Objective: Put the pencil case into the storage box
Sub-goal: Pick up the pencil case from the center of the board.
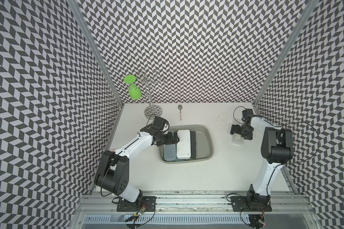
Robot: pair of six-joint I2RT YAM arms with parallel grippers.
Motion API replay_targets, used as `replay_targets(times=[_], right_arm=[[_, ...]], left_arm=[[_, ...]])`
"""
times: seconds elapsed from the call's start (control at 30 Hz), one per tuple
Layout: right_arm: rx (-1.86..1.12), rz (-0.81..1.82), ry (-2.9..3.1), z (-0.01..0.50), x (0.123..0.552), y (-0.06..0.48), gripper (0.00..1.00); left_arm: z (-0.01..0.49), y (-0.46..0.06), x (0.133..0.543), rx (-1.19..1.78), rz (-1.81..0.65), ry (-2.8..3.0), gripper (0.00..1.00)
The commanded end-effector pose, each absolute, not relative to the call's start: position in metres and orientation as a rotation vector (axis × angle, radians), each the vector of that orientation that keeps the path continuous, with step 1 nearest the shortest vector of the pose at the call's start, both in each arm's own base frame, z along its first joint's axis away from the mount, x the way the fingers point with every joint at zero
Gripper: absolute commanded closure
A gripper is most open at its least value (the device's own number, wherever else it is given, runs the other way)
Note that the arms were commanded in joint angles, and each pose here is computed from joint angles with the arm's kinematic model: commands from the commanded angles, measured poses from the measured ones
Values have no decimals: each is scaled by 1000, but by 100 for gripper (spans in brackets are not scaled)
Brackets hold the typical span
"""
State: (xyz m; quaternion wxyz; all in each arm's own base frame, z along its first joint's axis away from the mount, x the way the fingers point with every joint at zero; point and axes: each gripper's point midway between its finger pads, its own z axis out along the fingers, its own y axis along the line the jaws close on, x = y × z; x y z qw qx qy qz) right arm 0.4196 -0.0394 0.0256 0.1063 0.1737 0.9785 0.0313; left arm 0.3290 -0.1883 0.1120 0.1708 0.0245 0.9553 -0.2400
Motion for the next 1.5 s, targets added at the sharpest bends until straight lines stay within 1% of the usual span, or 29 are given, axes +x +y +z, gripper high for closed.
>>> replay_targets(times=[0.0, 0.03, 0.07, 0.1, 0.17, 0.2, 0.23, 0.27, 0.57, 0.83, 0.97, 1.07, 1.17, 1.3, 1.47], right_arm=[[503, 82, 2898, 7, 422, -40, 0], [492, 78, 2911, 4, 421, -39, 0], [481, 76, 2919, 3, 420, -39, 2], [470, 79, 2925, 1, 418, -38, 6], [450, 88, 2933, 1, 415, -36, 21], [439, 98, 2934, 3, 413, -34, 27], [429, 104, 2932, 4, 412, -32, 32], [420, 105, 2927, 8, 411, -31, 33], [365, 191, 2873, 38, 407, -17, 32], [281, 252, 2804, 87, 421, 15, 32], [202, 294, 2765, 122, 424, 56, 32], [139, 418, 2733, 146, 421, 101, 32], [66, 495, 2730, 159, 410, 147, 32], [-6, 578, 2753, 159, 387, 195, 32], [-65, 613, 2799, 142, 360, 228, 32]], left_arm=[[112, -189, 335, 80, -689, 2699, 0], [112, -189, 335, 96, -685, 2697, 0], [112, -189, 337, 112, -681, 2694, 0], [112, -189, 337, 114, -680, 2694, 0], [113, -189, 337, 115, -681, 2695, 0], [113, -189, 338, 115, -680, 2693, 0], [112, -189, 338, 113, -681, 2694, 0], [111, -189, 338, 116, -680, 2695, 0], [105, -189, 336, 118, -694, 2709, 0], [106, -191, 338, 122, -700, 2702, 0], [105, -191, 338, 119, -700, 2705, 0], [104, -191, 338, 114, -702, 2704, 0], [103, -191, 338, 109, -702, 2707, 0], [102, -191, 338, 105, -702, 2706, 0], [100, -190, 336, 100, -701, 2708, 0]])
